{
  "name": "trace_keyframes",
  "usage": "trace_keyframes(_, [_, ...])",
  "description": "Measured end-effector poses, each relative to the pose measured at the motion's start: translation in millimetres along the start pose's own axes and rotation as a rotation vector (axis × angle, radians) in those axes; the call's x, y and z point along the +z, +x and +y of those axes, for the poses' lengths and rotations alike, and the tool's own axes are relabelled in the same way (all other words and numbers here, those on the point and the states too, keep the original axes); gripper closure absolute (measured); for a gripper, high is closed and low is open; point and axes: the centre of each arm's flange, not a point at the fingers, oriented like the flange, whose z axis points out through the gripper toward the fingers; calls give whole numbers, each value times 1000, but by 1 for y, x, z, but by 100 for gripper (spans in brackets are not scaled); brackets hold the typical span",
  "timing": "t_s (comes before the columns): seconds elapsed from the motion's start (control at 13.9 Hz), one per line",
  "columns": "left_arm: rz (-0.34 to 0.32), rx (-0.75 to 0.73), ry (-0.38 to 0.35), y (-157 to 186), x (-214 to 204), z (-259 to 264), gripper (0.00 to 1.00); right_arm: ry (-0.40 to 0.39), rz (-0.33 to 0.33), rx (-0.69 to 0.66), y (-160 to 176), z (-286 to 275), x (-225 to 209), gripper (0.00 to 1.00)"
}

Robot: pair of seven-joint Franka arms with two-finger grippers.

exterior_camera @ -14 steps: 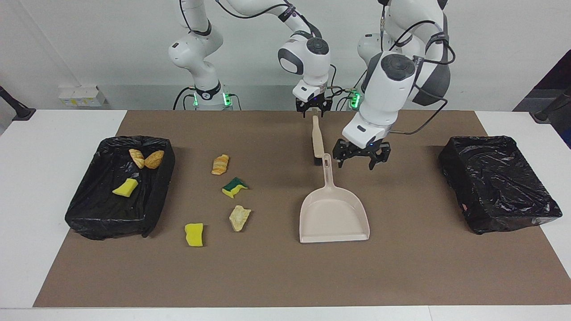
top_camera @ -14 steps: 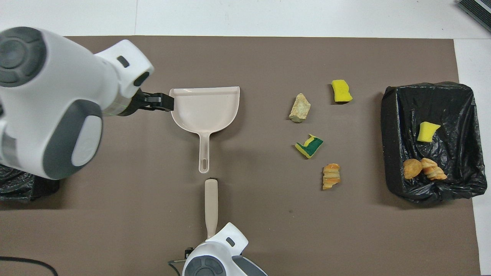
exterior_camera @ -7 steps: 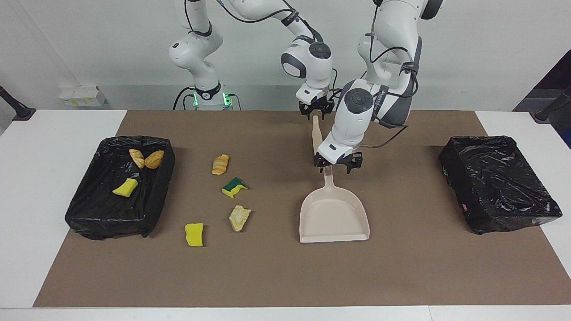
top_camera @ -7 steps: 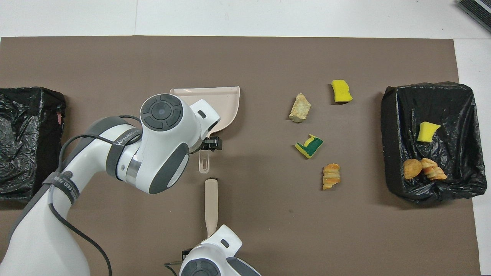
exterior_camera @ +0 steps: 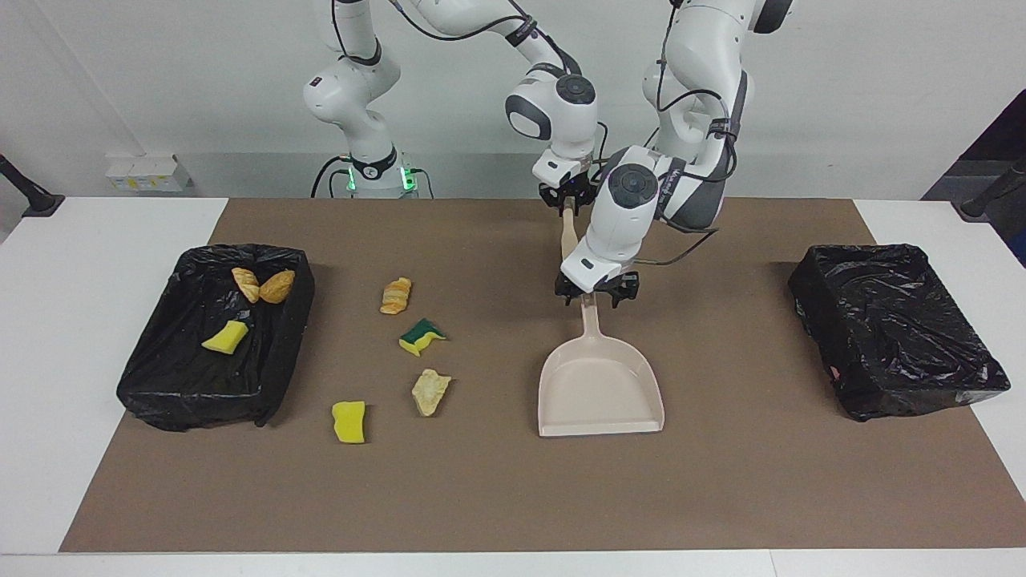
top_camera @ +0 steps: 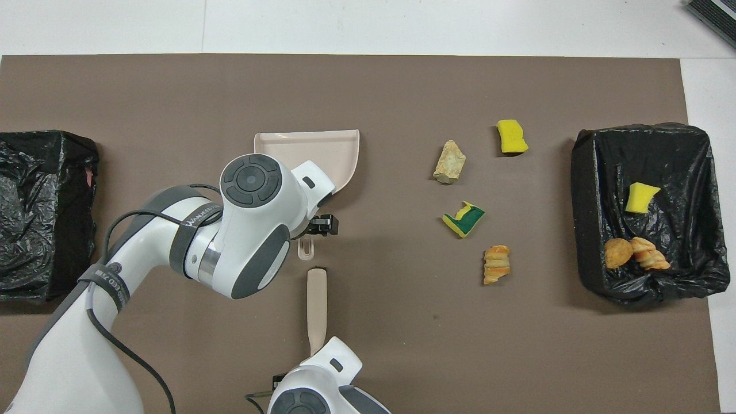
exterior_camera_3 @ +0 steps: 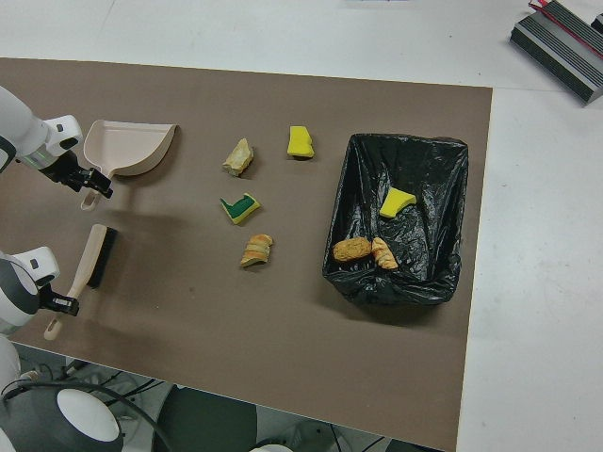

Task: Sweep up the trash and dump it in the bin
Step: 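Reach the left gripper to the dustpan handle and grasp it, then move the dustpan toward the bread with the left gripper while the right gripper brushes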

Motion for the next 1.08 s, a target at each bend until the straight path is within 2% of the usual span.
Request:
trace_keyframes(0.07, [0, 0, 0, 0, 0, 0, 22, 0, 0, 1, 0, 0, 0, 73])
trace_keyframes(0.29, [0, -1, -1, 0, -1, 0, 62, 1, 1, 1, 0, 0, 0, 73])
trace_keyframes(0.36, [2, 0, -2, 0, -1, 0, 68, 1, 1, 1, 0, 0, 0, 73])
trace_keyframes(0.5, [3, 18, -2, 0, -2, 0, 68, 3, 3, 4, 1, 0, -2, 73])
trace_keyframes(0.72, [24, 140, 9, 3, -10, -1, 68, 6, 5, 10, 4, 1, -4, 73])
trace_keyframes(0.86, [77, 259, 69, 12, -27, -7, 68, 8, 8, 39, 5, 2, -7, 73])
trace_keyframes(1.08, [152, 420, 117, 27, -80, -37, 68, -25, -12, 98, 12, 19, -30, 73])
